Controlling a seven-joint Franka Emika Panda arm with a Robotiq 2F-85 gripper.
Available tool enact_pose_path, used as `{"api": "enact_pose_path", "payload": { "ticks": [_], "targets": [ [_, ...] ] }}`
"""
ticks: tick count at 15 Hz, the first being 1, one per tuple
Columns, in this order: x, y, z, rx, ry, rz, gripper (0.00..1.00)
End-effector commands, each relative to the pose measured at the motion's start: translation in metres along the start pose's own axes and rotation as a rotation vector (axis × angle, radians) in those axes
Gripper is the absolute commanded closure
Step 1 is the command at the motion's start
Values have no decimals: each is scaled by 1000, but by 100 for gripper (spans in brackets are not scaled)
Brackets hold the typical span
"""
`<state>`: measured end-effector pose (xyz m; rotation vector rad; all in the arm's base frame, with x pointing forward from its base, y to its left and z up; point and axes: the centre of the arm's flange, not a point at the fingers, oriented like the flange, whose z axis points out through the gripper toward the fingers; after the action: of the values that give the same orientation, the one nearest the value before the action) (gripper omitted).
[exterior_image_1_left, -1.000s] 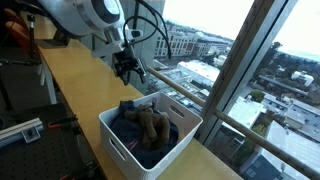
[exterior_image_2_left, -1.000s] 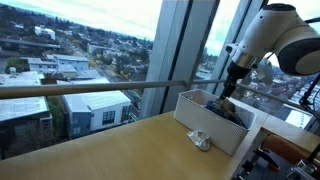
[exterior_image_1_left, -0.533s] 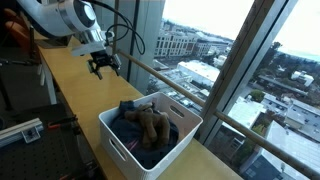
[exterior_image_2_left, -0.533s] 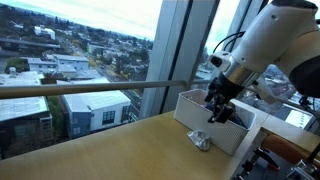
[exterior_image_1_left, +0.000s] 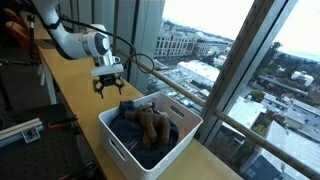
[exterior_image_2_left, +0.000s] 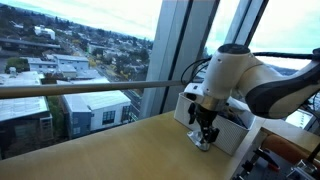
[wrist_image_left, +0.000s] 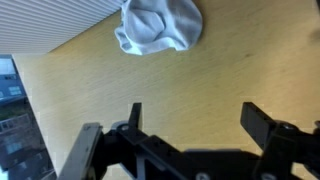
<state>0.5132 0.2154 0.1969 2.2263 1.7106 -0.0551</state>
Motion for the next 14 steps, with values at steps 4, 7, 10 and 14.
{"api": "enact_pose_path", "payload": {
  "ticks": [4, 7, 10, 14],
  "targets": [
    [-28, 42, 76, 118, -226, -205, 0],
    [-43, 39, 100, 145, -278, -237, 0],
    [-53, 26, 124, 161, -286, -246, 0],
    [-55, 7, 143, 180, -282, -255, 0]
  ]
}}
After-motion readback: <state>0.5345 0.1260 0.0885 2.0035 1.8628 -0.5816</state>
